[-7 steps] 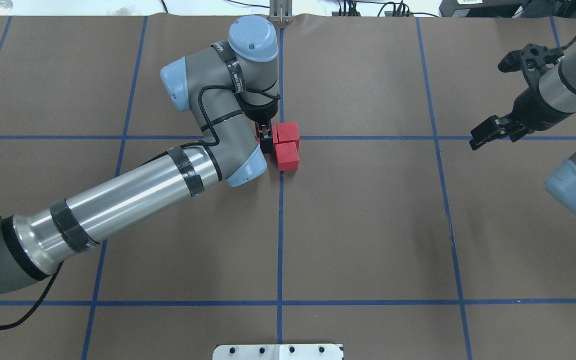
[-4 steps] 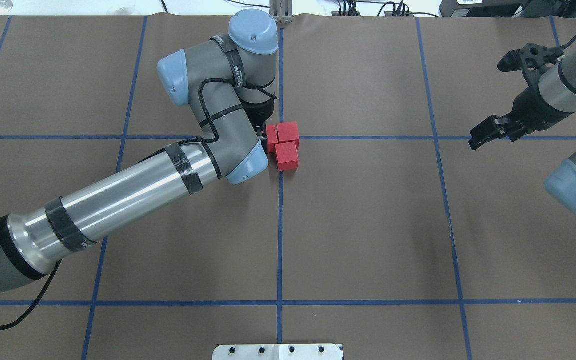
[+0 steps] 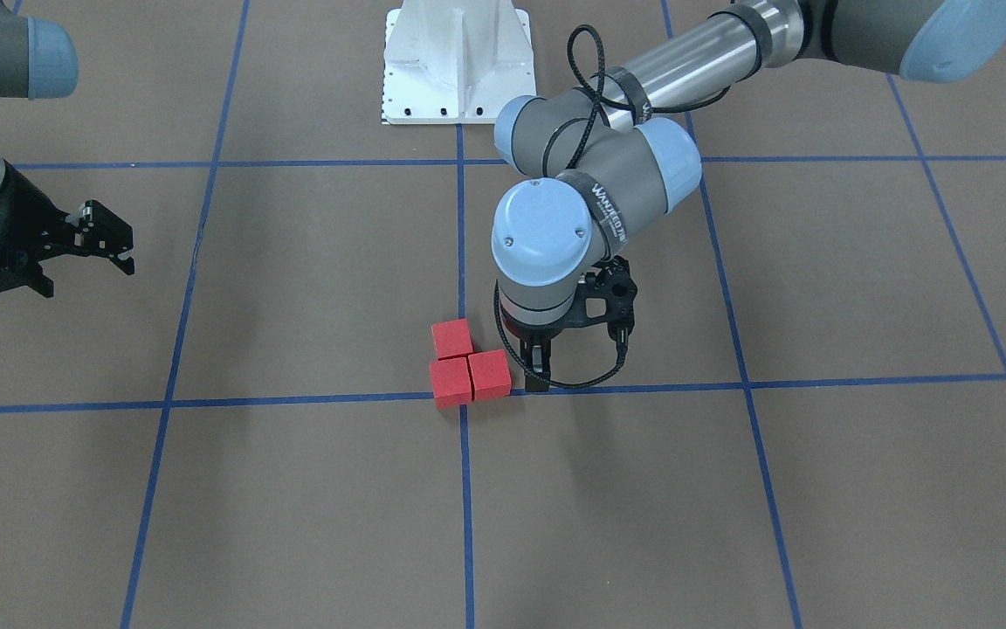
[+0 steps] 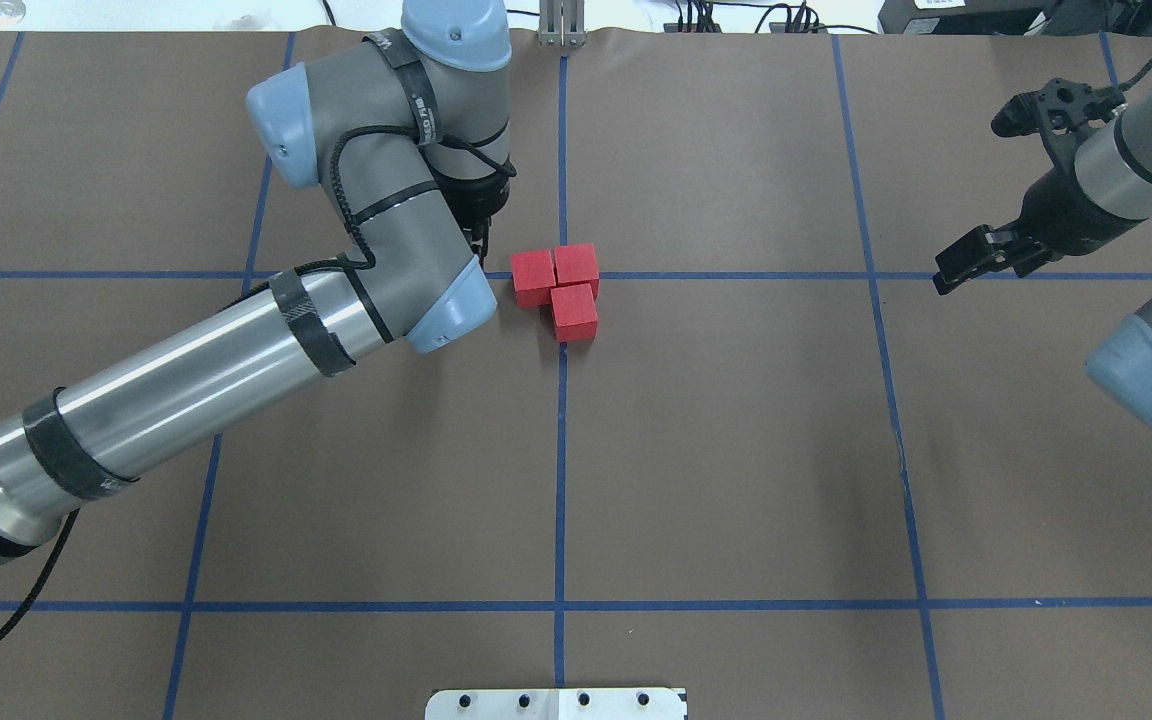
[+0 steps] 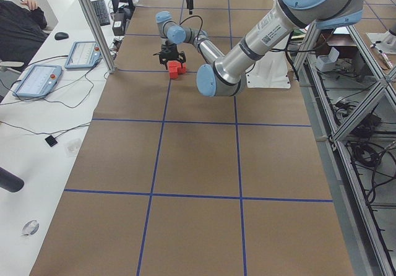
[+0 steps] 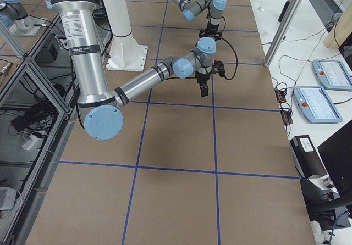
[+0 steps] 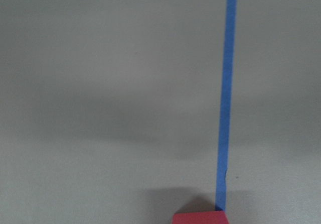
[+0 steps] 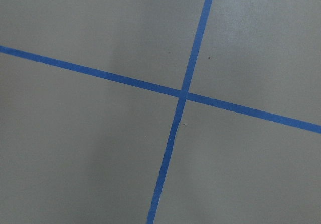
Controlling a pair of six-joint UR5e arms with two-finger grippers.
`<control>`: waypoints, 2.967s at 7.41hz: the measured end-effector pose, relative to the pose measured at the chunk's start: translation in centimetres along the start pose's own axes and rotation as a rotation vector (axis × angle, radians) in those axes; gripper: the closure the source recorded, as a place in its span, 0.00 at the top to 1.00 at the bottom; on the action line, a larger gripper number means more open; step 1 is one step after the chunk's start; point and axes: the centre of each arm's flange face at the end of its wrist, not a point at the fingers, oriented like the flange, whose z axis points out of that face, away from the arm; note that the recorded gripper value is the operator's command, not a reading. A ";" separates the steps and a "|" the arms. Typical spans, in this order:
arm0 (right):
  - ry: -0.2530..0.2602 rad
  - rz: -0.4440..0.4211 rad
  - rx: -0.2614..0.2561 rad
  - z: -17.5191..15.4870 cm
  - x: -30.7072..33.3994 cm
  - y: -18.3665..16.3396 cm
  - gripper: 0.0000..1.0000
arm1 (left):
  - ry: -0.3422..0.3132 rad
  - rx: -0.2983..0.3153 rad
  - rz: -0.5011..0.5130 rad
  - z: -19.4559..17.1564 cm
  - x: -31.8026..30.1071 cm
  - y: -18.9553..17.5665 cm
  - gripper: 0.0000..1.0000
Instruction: Form red blocks into L shape at center
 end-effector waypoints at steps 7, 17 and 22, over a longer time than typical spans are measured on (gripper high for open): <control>0.048 0.101 0.052 -2.6 6.4 -0.9 0.99 | 0.124 0.114 1.051 -6.2 -2.9 -24.7 1.00; 0.014 0.250 0.049 -7.3 29.3 7.2 0.99 | -0.013 0.205 1.750 -10.1 -15.4 -66.7 1.00; -0.008 0.358 0.052 -7.7 35.0 15.3 0.99 | 0.061 0.148 1.721 -6.2 -19.0 -72.4 1.00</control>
